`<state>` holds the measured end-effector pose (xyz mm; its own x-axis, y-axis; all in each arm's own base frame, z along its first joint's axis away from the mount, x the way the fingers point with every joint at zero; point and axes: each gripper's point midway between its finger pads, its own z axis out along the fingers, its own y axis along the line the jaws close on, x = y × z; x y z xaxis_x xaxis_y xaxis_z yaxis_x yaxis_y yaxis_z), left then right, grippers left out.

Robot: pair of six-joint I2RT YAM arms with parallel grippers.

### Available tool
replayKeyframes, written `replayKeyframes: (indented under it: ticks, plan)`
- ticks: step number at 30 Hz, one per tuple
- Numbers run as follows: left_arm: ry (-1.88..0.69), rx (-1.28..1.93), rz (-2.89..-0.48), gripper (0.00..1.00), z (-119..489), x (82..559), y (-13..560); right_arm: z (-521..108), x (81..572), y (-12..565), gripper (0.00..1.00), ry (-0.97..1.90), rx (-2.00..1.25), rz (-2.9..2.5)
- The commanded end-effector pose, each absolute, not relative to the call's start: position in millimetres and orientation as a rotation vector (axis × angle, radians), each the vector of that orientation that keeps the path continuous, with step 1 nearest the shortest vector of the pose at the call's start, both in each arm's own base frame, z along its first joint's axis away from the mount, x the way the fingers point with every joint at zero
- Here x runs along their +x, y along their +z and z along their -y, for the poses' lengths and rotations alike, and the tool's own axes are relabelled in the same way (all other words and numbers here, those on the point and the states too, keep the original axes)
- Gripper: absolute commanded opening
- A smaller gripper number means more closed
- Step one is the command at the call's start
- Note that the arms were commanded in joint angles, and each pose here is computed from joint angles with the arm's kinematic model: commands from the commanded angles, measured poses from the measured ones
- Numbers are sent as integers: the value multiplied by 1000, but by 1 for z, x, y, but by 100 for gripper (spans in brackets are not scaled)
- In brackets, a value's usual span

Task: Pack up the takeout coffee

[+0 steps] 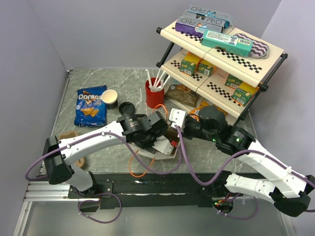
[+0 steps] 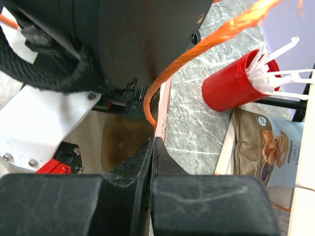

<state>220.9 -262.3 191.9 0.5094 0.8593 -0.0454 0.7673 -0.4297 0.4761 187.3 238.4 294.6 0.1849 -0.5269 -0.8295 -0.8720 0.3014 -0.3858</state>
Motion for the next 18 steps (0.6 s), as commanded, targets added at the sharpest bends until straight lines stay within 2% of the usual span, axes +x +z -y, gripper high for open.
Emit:
replayKeyframes:
  ticks: [1,18]
  plan:
    - [251,2309,-1317,1,264,218,185,-252,186,325,0,438,-1314,-1349]
    - [194,2288,-1313,1,275,227,158,-252,175,316,0,476,-1367,-1337]
